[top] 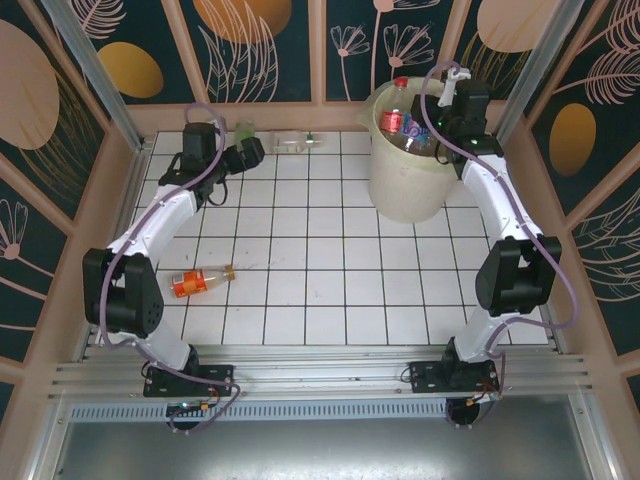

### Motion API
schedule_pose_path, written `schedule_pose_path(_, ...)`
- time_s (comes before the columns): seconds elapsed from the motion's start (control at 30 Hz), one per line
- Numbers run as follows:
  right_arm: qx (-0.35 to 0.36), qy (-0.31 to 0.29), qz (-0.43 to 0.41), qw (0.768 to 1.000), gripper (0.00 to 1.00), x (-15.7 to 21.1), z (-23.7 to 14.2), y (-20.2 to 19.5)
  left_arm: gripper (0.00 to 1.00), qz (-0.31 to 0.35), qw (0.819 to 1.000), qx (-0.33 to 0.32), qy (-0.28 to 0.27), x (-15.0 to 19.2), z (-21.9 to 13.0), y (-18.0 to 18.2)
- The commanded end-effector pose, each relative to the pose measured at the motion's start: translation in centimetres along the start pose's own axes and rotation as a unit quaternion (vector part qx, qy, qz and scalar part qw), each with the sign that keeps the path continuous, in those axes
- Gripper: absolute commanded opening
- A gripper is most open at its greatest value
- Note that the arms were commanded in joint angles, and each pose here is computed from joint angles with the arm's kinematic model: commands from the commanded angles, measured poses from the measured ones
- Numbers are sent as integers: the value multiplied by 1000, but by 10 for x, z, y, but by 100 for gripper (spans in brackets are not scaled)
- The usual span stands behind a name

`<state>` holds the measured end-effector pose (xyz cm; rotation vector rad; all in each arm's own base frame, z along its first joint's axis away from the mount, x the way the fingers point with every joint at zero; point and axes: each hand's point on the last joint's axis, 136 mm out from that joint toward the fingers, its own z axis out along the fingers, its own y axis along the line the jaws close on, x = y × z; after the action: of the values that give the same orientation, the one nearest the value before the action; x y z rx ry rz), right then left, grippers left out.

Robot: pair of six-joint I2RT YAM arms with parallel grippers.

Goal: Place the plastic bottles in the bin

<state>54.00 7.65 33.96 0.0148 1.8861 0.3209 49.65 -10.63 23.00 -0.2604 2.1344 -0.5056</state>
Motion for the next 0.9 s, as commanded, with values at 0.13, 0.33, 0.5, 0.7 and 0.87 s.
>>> schedule_pose_path(0.13,-9,113,23,993,51,51,-5,0,99,22,997,-76,17,-7,42,43)
schedule_pose_path(0.33,-38,77,24,996,57,29,-34,16,99,28,993,-111,18,-20,77,62)
schedule_pose_path(0.5,-50,47,17,997,66,18,-67,24,99,24,991,-129,34,-17,113,77)
schedule_pose_path(0.7,-83,32,19,996,77,20,-105,40,99,4,988,-149,34,-16,148,95)
schedule_pose_path(0.87,-106,28,20,994,80,28,-128,53,99,-8,986,-160,38,-13,171,110)
